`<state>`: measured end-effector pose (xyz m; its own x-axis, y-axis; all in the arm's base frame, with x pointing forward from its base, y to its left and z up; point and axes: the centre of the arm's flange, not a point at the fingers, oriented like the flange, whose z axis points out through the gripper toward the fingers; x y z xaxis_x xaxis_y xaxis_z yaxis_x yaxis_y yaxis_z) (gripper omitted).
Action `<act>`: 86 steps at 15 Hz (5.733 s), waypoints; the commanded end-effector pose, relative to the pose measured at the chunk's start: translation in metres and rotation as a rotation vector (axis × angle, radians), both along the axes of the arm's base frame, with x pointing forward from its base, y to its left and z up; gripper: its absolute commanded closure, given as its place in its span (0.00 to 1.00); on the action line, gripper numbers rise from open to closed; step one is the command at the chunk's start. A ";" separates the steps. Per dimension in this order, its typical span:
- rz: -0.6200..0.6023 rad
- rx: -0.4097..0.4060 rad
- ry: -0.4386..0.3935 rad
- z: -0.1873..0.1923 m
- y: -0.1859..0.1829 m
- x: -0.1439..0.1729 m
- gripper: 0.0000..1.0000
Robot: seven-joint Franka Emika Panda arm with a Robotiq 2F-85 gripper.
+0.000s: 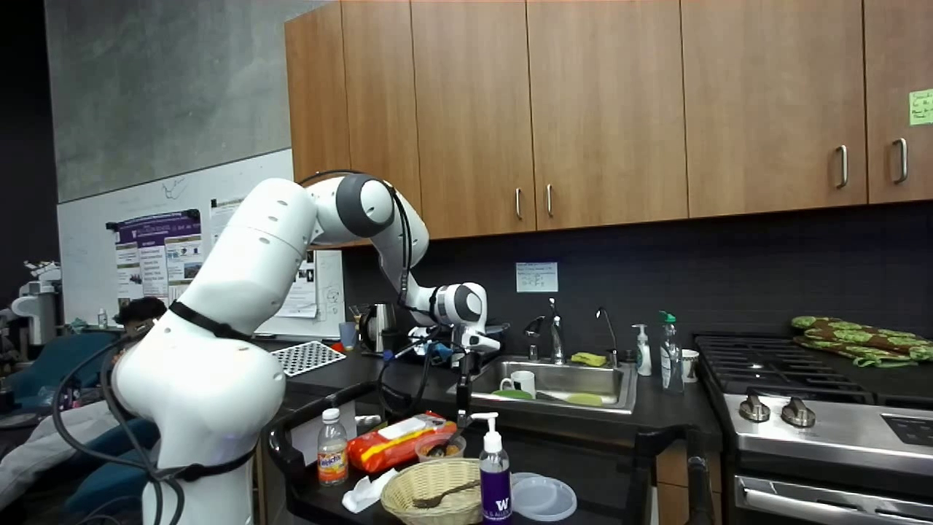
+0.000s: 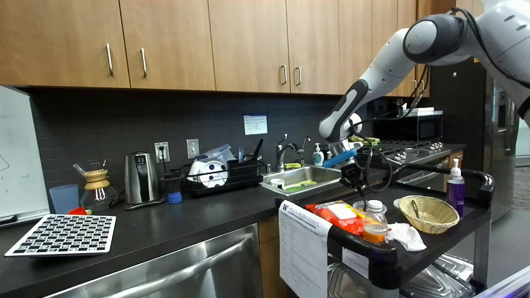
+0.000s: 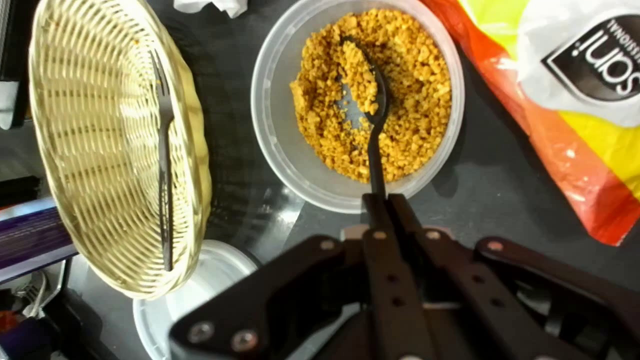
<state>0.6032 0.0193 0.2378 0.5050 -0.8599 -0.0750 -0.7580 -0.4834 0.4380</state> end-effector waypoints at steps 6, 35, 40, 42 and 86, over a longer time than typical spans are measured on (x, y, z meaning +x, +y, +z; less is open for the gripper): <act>0.004 -0.010 -0.011 0.008 0.009 0.001 0.99; -0.224 0.065 -0.050 0.005 -0.002 -0.005 0.99; -0.226 0.066 -0.020 0.000 -0.006 -0.015 0.99; -0.222 0.058 -0.008 0.001 -0.011 -0.016 0.99; -0.246 0.000 -0.011 0.005 -0.057 0.018 0.99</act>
